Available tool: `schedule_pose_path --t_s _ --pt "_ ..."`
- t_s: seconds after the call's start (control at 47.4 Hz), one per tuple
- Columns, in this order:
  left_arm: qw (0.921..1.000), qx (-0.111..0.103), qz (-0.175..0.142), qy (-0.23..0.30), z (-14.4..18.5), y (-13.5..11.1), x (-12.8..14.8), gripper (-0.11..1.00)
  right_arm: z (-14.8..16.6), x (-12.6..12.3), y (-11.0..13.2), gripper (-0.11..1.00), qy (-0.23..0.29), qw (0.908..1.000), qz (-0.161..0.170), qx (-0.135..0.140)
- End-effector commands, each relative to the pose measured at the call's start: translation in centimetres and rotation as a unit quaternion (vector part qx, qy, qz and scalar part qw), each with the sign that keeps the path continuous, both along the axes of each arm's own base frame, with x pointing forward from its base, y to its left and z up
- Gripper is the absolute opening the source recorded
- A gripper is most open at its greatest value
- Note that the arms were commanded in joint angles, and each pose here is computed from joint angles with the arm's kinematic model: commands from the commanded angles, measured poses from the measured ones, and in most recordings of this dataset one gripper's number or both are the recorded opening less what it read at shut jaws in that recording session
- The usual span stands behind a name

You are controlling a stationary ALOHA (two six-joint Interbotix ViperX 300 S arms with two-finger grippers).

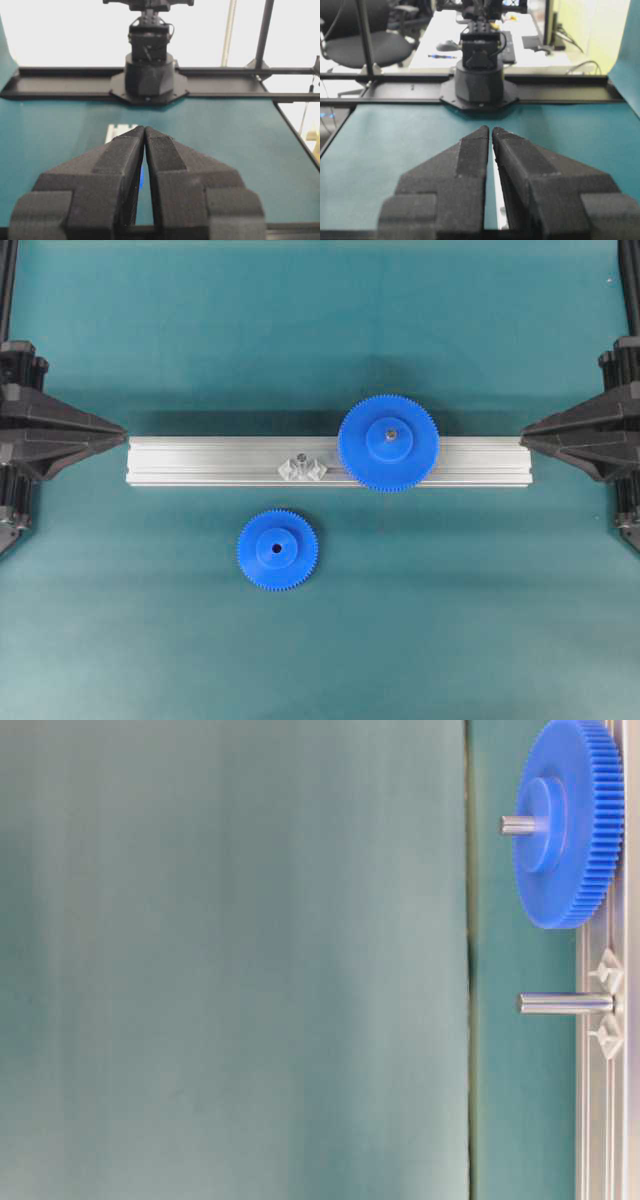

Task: Find the location of the shaft and insert the small gear.
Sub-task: 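Move the left gripper over the small blue gear on the table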

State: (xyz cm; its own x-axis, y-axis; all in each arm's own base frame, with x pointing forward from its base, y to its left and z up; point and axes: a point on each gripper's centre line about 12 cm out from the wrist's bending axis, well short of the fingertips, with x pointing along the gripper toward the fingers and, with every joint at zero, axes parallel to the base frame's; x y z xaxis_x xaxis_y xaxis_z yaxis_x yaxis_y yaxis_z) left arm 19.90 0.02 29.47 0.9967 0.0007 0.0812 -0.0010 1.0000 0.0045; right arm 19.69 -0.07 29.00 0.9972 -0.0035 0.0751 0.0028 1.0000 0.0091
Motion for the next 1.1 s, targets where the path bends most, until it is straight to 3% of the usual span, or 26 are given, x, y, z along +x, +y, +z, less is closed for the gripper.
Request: schedule_pose_path --t_s 0.0,0.105,0.316,0.549,0.823,1.076 --pt "1.0 0.001 -0.003 0.009 -0.7 -0.1 0.0 0.11 -0.6 0.2 -0.1 0.16 0.011 0.9999 -0.002 0.002" --pt "0.9999 -0.002 -0.005 0.014 -0.6 -0.2 0.0 0.04 -2.0 0.2 -0.1 0.26 0.048 0.9984 -0.003 0.029" --pt "0.999 -0.002 -0.003 0.045 -0.8 -0.1 0.2 0.01 -2.9 0.1 0.0 0.05 0.098 0.9932 -0.003 0.062" --pt "0.9959 -0.017 -0.003 0.088 -1.1 -0.1 1.0 0.01 -3.4 0.1 0.0 0.04 0.117 0.9911 -0.004 0.065" --pt "0.9896 -0.018 -0.015 0.142 -2.3 -0.7 2.6 0.01 -4.5 -0.1 0.0 0.04 0.167 0.9837 -0.006 0.066" --pt "0.9765 -0.018 -0.014 0.214 -3.5 -0.9 4.2 0.01 -5.4 -0.4 -0.3 0.04 0.205 0.9763 -0.015 0.067"
